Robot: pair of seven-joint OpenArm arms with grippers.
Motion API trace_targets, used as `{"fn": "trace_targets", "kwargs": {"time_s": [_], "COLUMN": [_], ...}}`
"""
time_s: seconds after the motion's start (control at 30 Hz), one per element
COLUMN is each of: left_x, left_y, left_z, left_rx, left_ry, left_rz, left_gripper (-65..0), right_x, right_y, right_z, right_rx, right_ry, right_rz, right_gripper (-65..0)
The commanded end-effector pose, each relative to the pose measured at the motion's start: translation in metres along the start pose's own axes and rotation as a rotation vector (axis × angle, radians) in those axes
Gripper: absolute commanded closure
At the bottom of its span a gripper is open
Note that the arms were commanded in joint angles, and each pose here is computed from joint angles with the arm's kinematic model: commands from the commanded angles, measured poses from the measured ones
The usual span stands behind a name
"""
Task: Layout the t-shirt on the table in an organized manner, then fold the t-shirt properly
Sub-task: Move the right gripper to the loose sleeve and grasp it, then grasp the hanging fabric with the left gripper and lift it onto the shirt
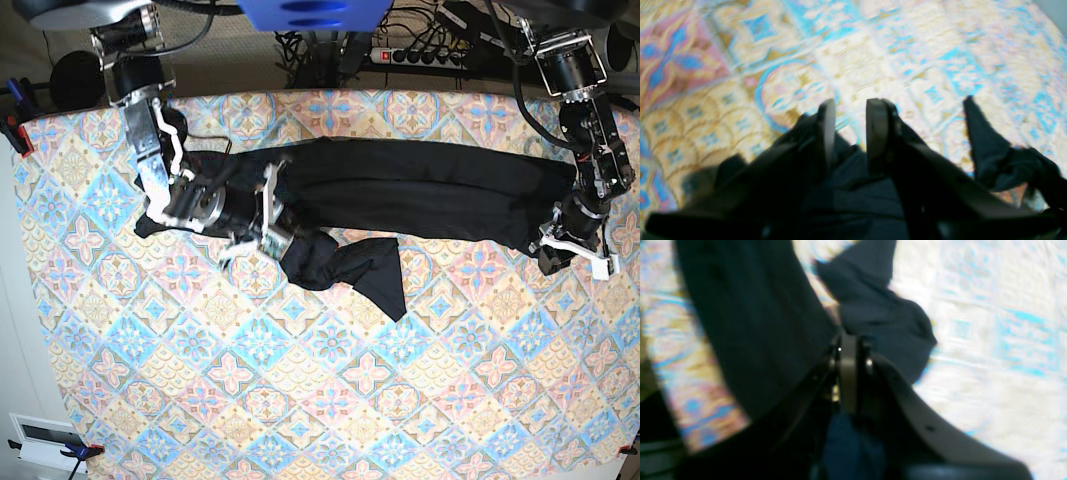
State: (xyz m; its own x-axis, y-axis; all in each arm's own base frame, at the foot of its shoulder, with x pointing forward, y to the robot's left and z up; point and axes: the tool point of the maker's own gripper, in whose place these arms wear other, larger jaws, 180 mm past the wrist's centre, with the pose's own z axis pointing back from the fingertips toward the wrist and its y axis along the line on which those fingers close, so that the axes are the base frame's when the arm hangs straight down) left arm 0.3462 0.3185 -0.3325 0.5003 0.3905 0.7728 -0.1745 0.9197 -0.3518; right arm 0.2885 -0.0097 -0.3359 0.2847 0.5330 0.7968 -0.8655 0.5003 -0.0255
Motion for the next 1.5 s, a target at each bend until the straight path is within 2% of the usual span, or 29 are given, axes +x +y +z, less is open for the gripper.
{"fn": "trace_targets", "kwargs": {"time_s": [0.0,0.1,0.23,0.47,0.63,0.77,0.87,1.07,1.17,1.3,1.47], "left_x": [0.023,0.023,0.012,0.004,-0.021,-0.046,-0.063,-0.098,-0.117,-0.132,-0.113], "left_y": [-0.006,-0.023,-0.053,-0.109,-0.152,-0.173,-0.182,-0.186,-0.194,-0.208,-0.219], "left_z": [0.002,-0.006,-0.025,-0.052,-0.08,-0.097,-0.103,-0.112,-0.114,-0.116,-0.12], "left_rx": [-0.021,-0.053,-0.073,-0.123,-0.162,-0.193,-0.201,-0.167,-0.182,-0.211,-0.23], "left_ry": [-0.062,-0.064,-0.014,0.009,0.081,0.152,0.194,0.274,0.324,0.364,0.329], "left_rz": [-0.018,-0.012,-0.138,-0.25,-0.325,-0.304,-0.29,-0.217,-0.232,-0.287,-0.292], "left_gripper": [-16.4,-16.4,-16.4,-16.4,-16.4,-16.4,-17.9,-29.4,-29.6,-25.3,-2.6], "right_x": [0.008,0.007,0.004,-0.002,-0.018,-0.019,-0.018,-0.019,-0.017,-0.017,-0.016], "right_y": [0.003,0.013,0.043,0.069,0.071,0.056,0.045,0.036,0.035,0.034,0.034], "right_z": [0.004,0.007,-0.001,-0.011,-0.012,-0.006,-0.001,0.003,0.003,0.003,0.003], "right_rx": [0.003,0.014,0.103,0.18,0.189,0.147,0.115,0.087,0.085,0.085,0.083], "right_ry": [-0.032,-0.033,-0.003,0.036,0.114,0.114,0.107,0.105,0.102,0.1,0.098], "right_rz": [0.012,0.015,0.069,0.104,0.109,0.099,0.088,0.075,0.077,0.078,0.078], "right_gripper": [-0.1,-0.1,-0.1,-0.4,-7.9,-14.3,-16.8,-17.5,-17.5,-17.5,-17.5]}}
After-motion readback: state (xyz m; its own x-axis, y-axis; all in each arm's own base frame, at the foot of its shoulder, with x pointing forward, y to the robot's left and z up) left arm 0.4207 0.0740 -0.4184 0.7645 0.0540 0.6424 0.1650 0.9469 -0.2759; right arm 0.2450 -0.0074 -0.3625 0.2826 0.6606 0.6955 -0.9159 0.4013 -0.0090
